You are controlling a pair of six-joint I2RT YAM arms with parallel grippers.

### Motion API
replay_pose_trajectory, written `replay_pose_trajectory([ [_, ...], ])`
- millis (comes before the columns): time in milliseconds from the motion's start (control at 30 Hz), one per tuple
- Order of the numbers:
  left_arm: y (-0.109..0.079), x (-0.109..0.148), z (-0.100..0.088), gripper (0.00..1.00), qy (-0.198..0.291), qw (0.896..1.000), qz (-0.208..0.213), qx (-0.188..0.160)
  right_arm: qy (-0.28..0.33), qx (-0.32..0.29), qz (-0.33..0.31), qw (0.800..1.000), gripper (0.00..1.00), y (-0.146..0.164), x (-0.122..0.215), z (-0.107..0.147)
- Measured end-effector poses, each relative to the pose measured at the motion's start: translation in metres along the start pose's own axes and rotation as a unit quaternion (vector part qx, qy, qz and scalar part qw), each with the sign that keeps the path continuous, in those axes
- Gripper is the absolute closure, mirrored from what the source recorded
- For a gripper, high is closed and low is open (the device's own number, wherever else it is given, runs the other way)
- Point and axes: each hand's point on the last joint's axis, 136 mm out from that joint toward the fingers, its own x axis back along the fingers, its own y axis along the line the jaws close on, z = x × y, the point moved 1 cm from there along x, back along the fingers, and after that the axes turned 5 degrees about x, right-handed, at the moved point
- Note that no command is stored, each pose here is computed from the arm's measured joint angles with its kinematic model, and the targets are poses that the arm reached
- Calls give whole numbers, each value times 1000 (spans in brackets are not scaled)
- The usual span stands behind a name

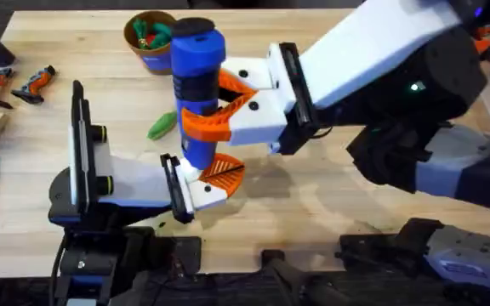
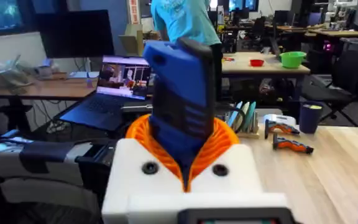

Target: Pick up the gripper from the table and insert it into the empty holder that is missing its gripper. Then pick up a screw, insert it into the mounting hole, and use the screwdriver to tighten it. Finally, clean up the table by picking up the vegetable and placing it into the bucket.

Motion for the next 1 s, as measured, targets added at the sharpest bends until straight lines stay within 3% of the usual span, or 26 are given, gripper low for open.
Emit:
replay_pose_trajectory([
  [1000,0,0,0,989,0,1000,0,0,4,3,-5,1000,976,0,-2,-1],
])
